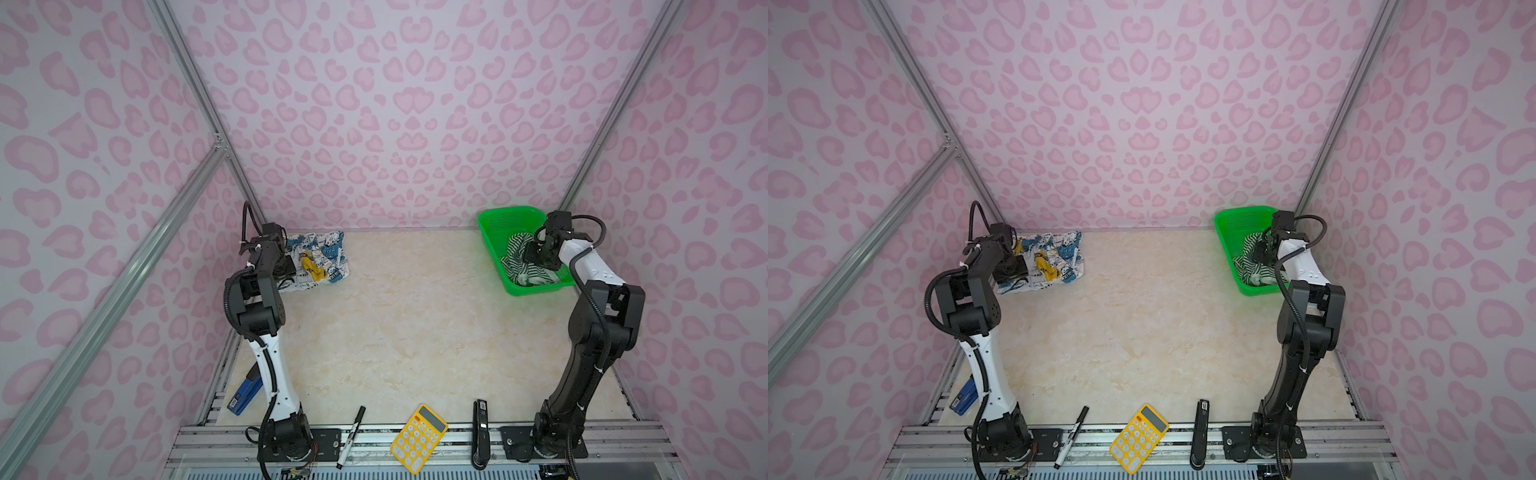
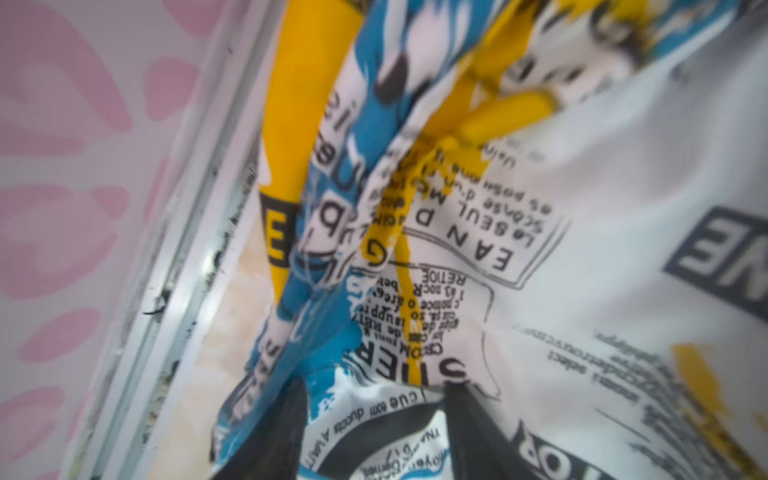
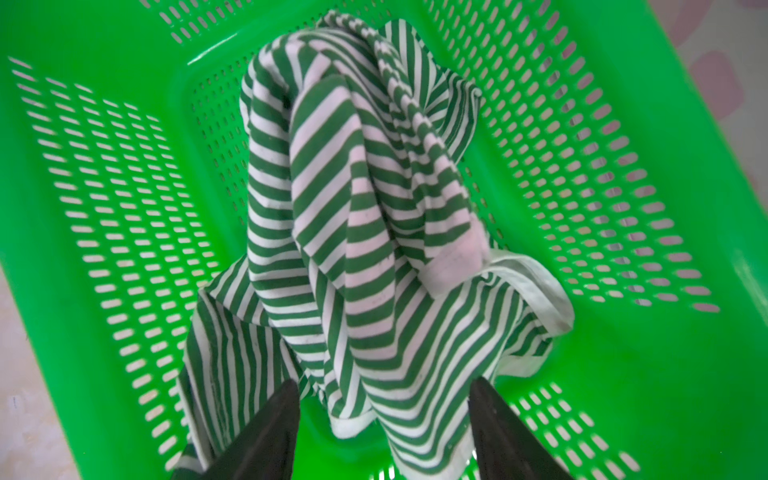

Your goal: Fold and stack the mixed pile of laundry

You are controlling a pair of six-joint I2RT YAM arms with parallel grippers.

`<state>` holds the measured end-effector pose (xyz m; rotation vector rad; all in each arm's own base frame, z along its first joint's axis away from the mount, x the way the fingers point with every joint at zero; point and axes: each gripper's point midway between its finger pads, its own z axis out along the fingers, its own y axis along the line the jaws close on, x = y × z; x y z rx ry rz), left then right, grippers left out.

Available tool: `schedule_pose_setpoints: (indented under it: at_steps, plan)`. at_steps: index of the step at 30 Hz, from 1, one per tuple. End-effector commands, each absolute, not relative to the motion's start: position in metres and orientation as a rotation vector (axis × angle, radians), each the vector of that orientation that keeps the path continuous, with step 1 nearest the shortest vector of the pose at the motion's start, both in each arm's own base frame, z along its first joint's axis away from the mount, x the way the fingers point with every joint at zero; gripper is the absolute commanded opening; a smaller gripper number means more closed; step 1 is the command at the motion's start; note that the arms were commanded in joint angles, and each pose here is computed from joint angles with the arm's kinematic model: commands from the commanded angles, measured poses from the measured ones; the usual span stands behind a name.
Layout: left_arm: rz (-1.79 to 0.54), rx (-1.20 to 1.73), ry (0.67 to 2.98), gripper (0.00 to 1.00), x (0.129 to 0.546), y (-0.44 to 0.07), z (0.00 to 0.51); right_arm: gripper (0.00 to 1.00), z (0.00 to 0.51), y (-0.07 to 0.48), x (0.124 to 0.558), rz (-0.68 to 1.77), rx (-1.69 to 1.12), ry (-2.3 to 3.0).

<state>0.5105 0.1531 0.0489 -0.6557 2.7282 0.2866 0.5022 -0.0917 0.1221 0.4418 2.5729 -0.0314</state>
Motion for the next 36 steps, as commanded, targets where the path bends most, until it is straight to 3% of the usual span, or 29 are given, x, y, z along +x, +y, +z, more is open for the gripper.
schedule_pose_setpoints:
  at_steps: [1, 5, 8, 11, 15, 21, 29, 33, 36]
  plan:
    - [0.319, -0.61, 2.67, 0.76, 0.518, 0.157, 0.08, 0.65, 0.112, -0.092, 0.504, -0.036, 0.418, 2.608]
    - [0.267, -0.577, 2.573, 0.8, 0.521, 0.146, 0.133, 0.63, 0.101, -0.097, 0.515, -0.033, 0.438, 2.612]
    - [0.249, -0.54, 2.508, 0.81, 0.512, 0.133, 0.172, 0.54, 0.092, -0.101, 0.523, -0.028, 0.453, 2.626]
    - [0.202, -0.5, 2.451, 0.82, 0.492, 0.113, 0.204, 0.26, 0.096, -0.1, 0.527, -0.015, 0.445, 2.613]
    - [0.053, -0.438, 2.389, 0.84, 0.463, 0.074, 0.223, 0.01, 0.137, -0.089, 0.527, 0.026, 0.382, 2.525]
    - [-0.149, -0.331, 2.357, 0.86, 0.418, 0.017, 0.22, 0.0, 0.254, -0.037, 0.512, 0.082, 0.16, 2.335]
    - [-0.397, -0.115, 2.305, 0.86, 0.381, -0.044, 0.231, 0.0, 0.397, 0.15, 0.428, 0.456, -0.503, 2.059]
    - [-0.46, -0.056, 2.293, 0.86, 0.37, -0.061, 0.235, 0.0, 0.417, 0.213, 0.391, 0.621, -0.671, 1.958]
    - [-0.508, 0.004, 2.286, 0.86, 0.361, -0.076, 0.237, 0.0, 0.404, 0.234, 0.389, 0.702, -0.675, 1.953]
